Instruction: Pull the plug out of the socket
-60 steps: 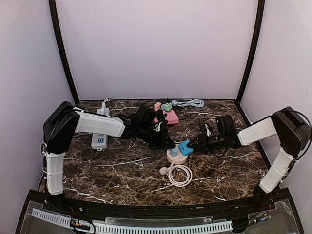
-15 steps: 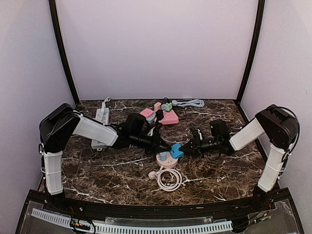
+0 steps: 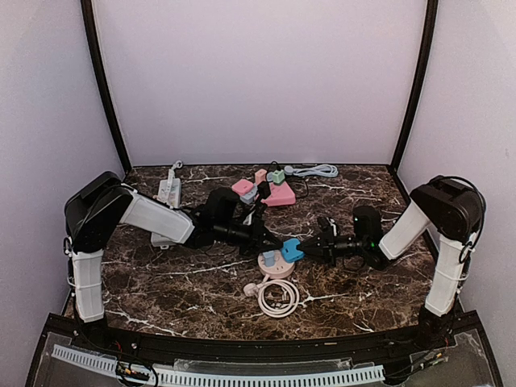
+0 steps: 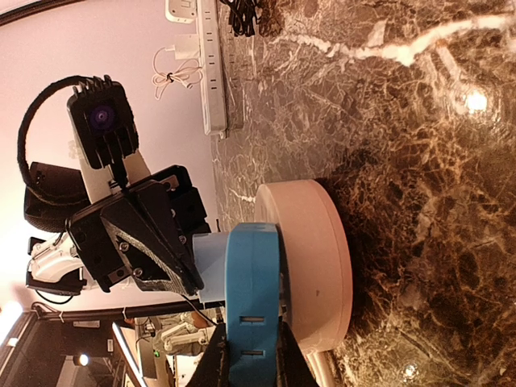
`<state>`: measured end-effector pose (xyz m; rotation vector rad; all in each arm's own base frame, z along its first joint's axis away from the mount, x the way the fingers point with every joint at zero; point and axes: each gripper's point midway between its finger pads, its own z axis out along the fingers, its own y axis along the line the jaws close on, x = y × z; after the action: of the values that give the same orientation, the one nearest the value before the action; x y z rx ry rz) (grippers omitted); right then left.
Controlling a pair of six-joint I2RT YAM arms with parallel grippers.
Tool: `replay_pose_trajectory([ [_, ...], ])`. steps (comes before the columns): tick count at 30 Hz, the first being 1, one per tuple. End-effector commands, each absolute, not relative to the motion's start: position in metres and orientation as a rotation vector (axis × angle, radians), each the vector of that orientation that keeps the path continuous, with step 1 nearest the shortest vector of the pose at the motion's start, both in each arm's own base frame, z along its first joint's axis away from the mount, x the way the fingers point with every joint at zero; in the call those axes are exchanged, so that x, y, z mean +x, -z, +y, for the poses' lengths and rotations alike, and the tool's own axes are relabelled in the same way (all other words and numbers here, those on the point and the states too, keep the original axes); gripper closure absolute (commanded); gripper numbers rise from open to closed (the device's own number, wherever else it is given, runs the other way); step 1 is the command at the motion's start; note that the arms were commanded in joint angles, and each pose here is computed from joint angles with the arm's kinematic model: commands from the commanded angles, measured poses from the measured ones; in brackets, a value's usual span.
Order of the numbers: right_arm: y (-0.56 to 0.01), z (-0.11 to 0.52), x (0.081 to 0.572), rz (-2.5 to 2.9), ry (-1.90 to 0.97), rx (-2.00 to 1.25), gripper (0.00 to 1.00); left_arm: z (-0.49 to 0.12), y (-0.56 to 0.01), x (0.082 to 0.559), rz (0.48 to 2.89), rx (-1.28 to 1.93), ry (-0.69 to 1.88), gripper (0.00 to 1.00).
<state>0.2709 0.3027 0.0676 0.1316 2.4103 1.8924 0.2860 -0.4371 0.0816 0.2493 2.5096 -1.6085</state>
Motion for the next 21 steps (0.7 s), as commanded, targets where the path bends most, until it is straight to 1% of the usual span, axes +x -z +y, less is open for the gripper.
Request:
replay_pose_trajectory([
  [1, -0.122, 0.31, 0.274, 2.179, -2.014, -0.055, 1.0, -0.398, -0.006, 0.269, 2.818, 0.084, 1.322, 1.0],
  [10, -0.116, 0.31, 0.275, 2.193, -2.017, 0.005, 1.0, -0.401, -0.007, 0.27, 2.813, 0.097, 1.313, 1.0],
  [21, -0.11, 0.308, 0.271, 2.1, -2.15, 0.118, 1.0, -0.409, -0.007, 0.27, 2.796, 0.109, 1.34, 1.0],
])
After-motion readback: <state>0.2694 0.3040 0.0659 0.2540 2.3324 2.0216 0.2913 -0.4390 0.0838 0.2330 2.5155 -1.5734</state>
